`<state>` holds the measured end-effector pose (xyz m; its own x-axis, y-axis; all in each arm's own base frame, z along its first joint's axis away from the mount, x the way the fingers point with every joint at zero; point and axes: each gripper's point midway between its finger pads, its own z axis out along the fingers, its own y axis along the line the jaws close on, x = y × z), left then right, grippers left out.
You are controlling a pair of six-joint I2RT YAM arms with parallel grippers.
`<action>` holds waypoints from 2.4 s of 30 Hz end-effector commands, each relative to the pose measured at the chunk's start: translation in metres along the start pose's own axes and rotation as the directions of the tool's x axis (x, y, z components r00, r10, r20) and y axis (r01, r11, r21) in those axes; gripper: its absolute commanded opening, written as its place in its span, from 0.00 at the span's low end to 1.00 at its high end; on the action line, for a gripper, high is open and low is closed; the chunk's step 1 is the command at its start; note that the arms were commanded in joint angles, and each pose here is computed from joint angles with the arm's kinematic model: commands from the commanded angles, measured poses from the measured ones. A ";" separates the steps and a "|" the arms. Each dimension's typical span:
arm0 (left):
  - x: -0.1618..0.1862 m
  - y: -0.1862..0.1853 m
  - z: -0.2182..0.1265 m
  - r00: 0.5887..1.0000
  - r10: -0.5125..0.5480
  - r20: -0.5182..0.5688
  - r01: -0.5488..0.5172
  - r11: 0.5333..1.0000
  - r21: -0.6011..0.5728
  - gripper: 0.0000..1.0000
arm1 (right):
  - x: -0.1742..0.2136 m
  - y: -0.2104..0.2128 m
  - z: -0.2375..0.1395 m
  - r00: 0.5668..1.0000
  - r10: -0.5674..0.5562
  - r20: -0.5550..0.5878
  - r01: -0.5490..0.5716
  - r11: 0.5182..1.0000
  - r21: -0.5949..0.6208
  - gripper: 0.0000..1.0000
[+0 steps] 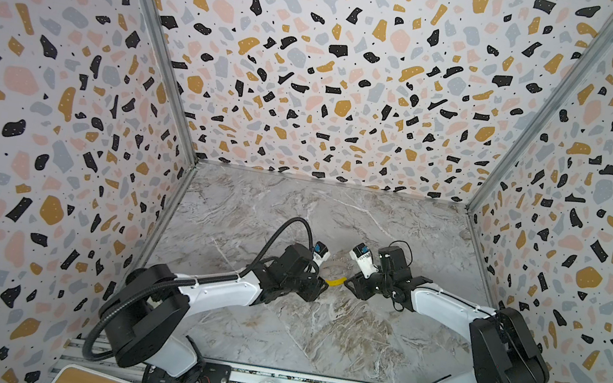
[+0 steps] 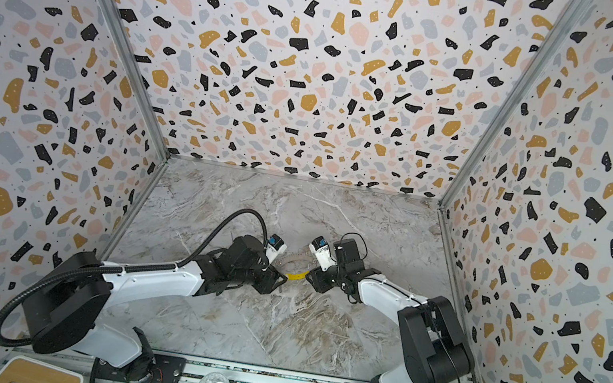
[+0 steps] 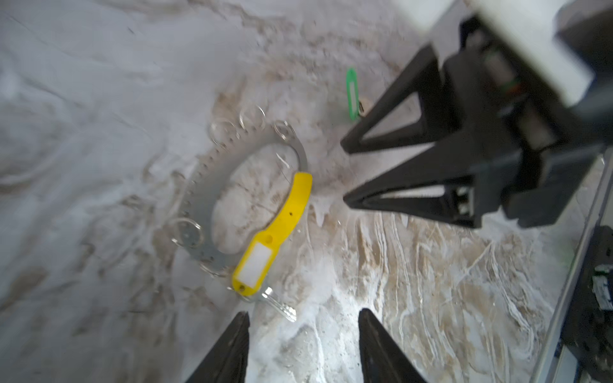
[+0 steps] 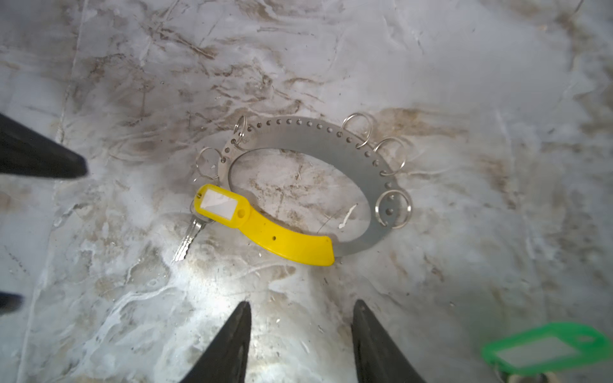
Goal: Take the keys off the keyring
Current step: 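Lower the right gripper onto the yellow-tag key's split ring and close it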
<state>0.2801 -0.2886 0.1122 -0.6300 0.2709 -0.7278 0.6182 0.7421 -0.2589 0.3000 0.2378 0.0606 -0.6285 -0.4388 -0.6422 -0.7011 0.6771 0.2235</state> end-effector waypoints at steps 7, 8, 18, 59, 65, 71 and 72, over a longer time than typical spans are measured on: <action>-0.025 0.058 -0.025 0.998 -0.017 0.061 0.027 0.984 -0.175 0.57 | -0.007 0.014 0.025 0.982 0.185 -0.047 -0.188 0.978 -0.089 0.52; -0.024 0.062 -0.025 0.998 -0.021 0.061 0.032 0.983 -0.183 0.57 | -0.007 0.012 0.029 0.980 0.190 -0.051 -0.194 0.977 -0.087 0.52; -0.006 0.080 -0.033 0.997 -0.060 0.053 0.071 0.973 -0.221 0.58 | -0.035 -0.018 0.064 0.987 0.147 -0.059 -0.148 0.989 -0.008 0.55; -0.034 0.091 -0.051 0.983 -0.024 0.180 0.071 0.964 -0.256 0.58 | -0.010 0.077 0.074 0.892 -0.433 -0.126 0.419 0.899 -0.123 0.60; -0.037 0.090 -0.051 0.981 -0.022 0.192 0.071 0.965 -0.251 0.58 | 0.012 0.072 0.062 0.887 -0.414 -0.205 0.401 0.910 -0.104 0.58; -0.037 0.089 -0.045 0.981 -0.028 0.192 0.074 0.969 -0.236 0.58 | 0.041 0.071 0.037 0.837 -0.484 -0.256 0.464 0.875 -0.136 0.54; -0.037 0.088 -0.045 0.981 -0.029 0.191 0.074 0.970 -0.232 0.58 | 0.045 0.071 0.035 0.828 -0.496 -0.261 0.475 0.868 -0.143 0.53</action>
<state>0.3335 -0.2048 0.1441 -0.5585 0.1444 -0.8168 0.4429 0.8845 -0.1465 0.2519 0.3072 0.0264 -0.2802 -0.8041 -0.5244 -0.9434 0.3316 -0.0042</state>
